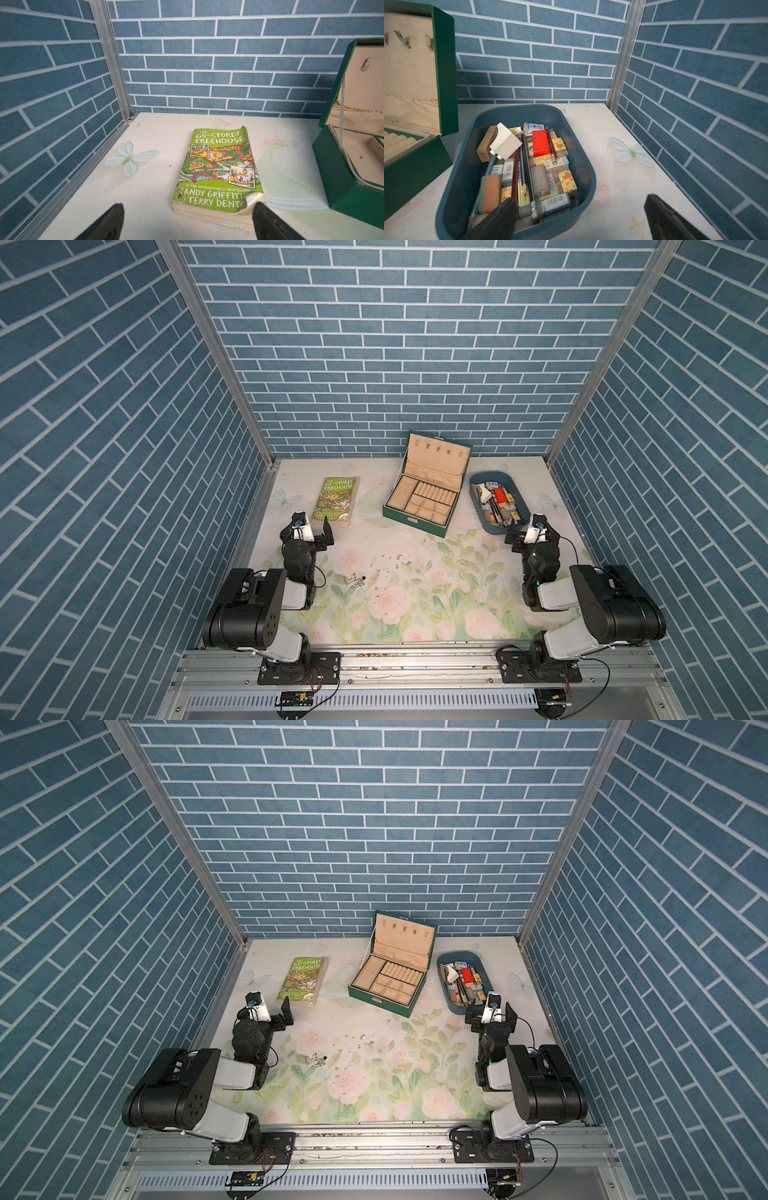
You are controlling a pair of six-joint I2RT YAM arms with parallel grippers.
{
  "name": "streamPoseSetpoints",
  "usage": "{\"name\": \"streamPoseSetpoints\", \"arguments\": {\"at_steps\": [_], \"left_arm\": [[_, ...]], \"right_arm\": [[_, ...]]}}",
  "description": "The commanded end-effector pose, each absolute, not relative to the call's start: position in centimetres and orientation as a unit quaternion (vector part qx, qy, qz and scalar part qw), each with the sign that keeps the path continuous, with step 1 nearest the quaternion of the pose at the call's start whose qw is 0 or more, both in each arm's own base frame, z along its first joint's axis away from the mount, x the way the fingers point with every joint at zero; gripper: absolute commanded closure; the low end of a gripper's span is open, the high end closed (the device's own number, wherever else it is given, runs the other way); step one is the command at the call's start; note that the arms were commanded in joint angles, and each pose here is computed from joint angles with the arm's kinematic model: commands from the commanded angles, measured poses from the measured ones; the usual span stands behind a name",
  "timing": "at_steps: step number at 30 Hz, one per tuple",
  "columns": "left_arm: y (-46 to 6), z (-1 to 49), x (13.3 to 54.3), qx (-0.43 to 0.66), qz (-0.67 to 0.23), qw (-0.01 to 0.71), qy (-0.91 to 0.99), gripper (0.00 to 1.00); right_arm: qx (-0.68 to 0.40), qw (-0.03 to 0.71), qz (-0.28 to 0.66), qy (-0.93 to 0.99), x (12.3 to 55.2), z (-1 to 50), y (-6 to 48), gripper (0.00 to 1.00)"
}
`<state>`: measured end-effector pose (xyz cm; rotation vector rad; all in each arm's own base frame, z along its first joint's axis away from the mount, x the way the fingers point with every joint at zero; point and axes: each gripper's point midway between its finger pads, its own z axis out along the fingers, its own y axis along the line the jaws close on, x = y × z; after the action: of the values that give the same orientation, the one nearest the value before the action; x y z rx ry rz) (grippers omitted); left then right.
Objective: Put jewelry chain into jewelry box
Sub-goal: Pick up the necklace from the center of the board.
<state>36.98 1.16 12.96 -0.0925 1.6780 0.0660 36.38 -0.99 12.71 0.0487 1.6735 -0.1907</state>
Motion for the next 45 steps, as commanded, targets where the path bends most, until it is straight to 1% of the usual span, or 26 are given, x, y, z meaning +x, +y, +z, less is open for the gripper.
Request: {"name": "streamPoseSetpoints", "arguments": {"at_steps": [1, 5, 8, 11, 13, 15, 17, 18, 19, 20, 22, 24, 26, 27, 29, 32, 34, 36, 38, 43, 45], "left_arm": [[1.1, 13.2, 37.2, -0.037, 0.034, 0.668, 0.742, 0.00], [1.1, 13.1, 37.2, -0.037, 0.033, 0.668, 0.743, 0.01], [0.9, 13.8, 37.2, -0.033, 0.038, 0.669, 0.741, 0.00], [1.3, 15.8, 37.8, -0.055, 0.085, 0.656, 0.748, 0.01], [2.1, 17.5, 37.5, -0.098, 0.106, 0.662, 0.736, 0.01], [4.1, 18.5, 37.1, -0.191, 0.112, 0.643, 0.733, 0.00], [5.1, 19.3, 37.2, -0.262, 0.102, 0.611, 0.740, 0.00], [5.2, 19.2, 37.3, -0.288, 0.093, 0.586, 0.752, 0.00], [4.9, 19.0, 37.4, -0.296, 0.085, 0.560, 0.769, 0.00], [4.8, 19.0, 37.2, -0.316, 0.075, 0.538, 0.778, 0.00], [3.7, 18.8, 36.7, -0.341, 0.026, 0.513, 0.787, 0.00], [2.6, 18.2, 35.6, -0.348, -0.016, 0.491, 0.798, 0.00], [1.5, 16.7, 34.1, -0.360, -0.054, 0.460, 0.810, 0.00], [0.9, 15.9, 33.3, -0.362, -0.068, 0.447, 0.815, 0.00], [0.0, 14.0, 31.6, -0.365, -0.081, 0.419, 0.827, 0.00], [-0.8, 12.1, 29.2, -0.362, -0.065, 0.390, 0.844, 0.00], [-1.5, 10.9, 27.8, -0.353, -0.054, 0.373, 0.857, 0.00], [-2.5, 10.0, 26.8, -0.342, -0.065, 0.362, 0.865, 0.00], [-3.4, 9.3, 26.3, -0.333, -0.078, 0.353, 0.871, 0.01], [-4.5, 7.4, 25.2, -0.323, -0.065, 0.321, 0.888, 0.01], [-4.9, 6.9, 25.0, -0.316, -0.053, 0.313, 0.894, 0.03]], "right_arm": [[0.028, 0.669, -0.079, 0.738, 36.6, 13.0, -1.0, 0.00], [0.030, 0.668, -0.077, 0.740, 36.8, 13.0, -1.0, 0.00], [0.000, 0.667, -0.056, 0.743, 37.1, 13.5, -0.2, 0.00], [-0.008, 0.660, -0.083, 0.747, 37.8, 15.8, 0.5, 0.00], [-0.012, 0.673, -0.080, 0.735, 37.7, 17.6, 1.2, 0.00], [-0.005, 0.685, -0.070, 0.725, 37.5, 19.3, 1.8, 0.00], [0.045, 0.673, -0.025, 0.738, 37.8, 19.9, 1.9, 0.00], [0.091, 0.665, 0.010, 0.741, 37.9, 20.2, 1.8, 0.00], [0.142, 0.647, 0.041, 0.749, 37.9, 19.8, 1.6, 0.00], [0.161, 0.633, 0.066, 0.755, 37.9, 19.6, 1.8, 0.00], [0.124, 0.624, 0.133, 0.760, 37.9, 20.6, 4.4, 0.00], [0.157, 0.618, 0.200, 0.744, 37.3, 20.8, 5.3, 0.00], [0.192, 0.598, 0.223, 0.746, 36.7, 19.8, 5.4, 0.00], [0.195, 0.572, 0.212, 0.768, 36.5, 18.7, 5.6, 0.00], [0.166, 0.529, 0.187, 0.811, 36.2, 17.0, 7.2, 0.00], [0.115, 0.488, 0.157, 0.851, 34.6, 14.5, 9.8, 0.00], [0.082, 0.475, 0.148, 0.864, 33.3, 13.6, 11.7, 0.00], [0.048, 0.468, 0.143, 0.871, 32.0, 12.9, 13.5, 0.00], [0.010, 0.460, 0.139, 0.877, 30.9, 12.4, 15.1, 0.00], [-0.083, 0.444, 0.134, 0.882, 28.8, 11.3, 19.1, 0.04], [-0.121, 0.444, 0.129, 0.878, 28.1, 11.3, 20.7, 0.05]]}}
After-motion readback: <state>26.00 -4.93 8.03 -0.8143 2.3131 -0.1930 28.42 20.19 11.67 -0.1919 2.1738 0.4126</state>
